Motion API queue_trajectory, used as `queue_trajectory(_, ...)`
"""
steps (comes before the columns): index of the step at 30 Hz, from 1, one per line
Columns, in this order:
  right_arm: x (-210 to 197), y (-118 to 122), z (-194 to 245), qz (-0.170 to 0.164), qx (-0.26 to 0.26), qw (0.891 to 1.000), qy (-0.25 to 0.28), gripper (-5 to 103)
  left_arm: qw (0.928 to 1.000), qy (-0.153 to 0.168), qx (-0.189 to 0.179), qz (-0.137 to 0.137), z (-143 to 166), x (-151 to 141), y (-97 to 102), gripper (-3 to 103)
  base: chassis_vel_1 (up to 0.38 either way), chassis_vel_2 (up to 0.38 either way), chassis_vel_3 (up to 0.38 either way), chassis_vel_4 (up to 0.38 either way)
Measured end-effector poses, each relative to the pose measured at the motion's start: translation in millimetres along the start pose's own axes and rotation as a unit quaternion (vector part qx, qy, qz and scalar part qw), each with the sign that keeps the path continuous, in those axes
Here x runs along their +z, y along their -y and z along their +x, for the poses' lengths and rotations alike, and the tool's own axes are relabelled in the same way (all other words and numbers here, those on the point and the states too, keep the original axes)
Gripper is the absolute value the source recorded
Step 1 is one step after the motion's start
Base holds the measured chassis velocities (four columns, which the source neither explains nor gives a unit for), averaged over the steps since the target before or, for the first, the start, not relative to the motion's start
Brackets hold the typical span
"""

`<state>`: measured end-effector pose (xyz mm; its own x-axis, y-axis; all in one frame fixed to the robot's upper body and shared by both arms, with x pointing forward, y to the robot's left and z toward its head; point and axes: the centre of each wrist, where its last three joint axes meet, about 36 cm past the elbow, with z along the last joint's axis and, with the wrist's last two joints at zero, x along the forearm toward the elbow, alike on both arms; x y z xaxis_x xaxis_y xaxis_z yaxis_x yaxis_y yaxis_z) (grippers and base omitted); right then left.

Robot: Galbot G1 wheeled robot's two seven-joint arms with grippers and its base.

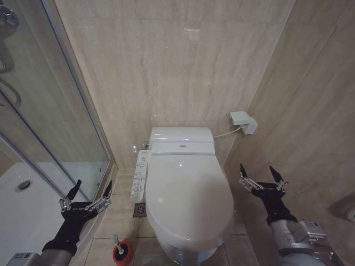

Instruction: Open the toilet lid, clean the toilet bowl with a toilet brush, close the toilet lid, and flush.

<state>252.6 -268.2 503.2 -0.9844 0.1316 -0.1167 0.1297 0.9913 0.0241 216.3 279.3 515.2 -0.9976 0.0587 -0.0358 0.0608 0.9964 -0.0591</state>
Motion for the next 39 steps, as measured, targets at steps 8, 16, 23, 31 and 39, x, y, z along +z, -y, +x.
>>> queue_trajectory(8,0.2,0.0,-0.1,0.0,0.0,1.0,0.0,100,1.0,-0.003,0.0,0.004,-1.4,-1.1,-0.7,100,0.0,0.0,0.0,0.0)
queue_trajectory(16,0.2,0.0,-0.1,0.0,0.0,1.0,0.0,100,0.9993,-0.024,0.002,0.028,-8.3,-7.7,-5.7,100,0.0,0.0,0.0,0.0)
queue_trajectory(23,0.2,0.0,-0.1,0.0,0.0,1.0,0.0,100,0.9995,-0.018,0.005,0.025,-8.8,-8.2,-6.0,100,0.0,0.0,0.0,0.0)
queue_trajectory(31,0.2,0.0,-0.1,0.0,0.0,1.0,0.0,100,0.9954,0.068,0.065,-0.018,-35.2,0.6,-19.3,94,0.0,0.0,0.0,0.0)
queue_trajectory(39,0.3,0.0,-0.1,0.0,0.0,1.0,0.0,100,0.9955,0.053,0.076,-0.019,-77.7,26.9,-54.2,93,0.0,0.0,0.0,0.0)
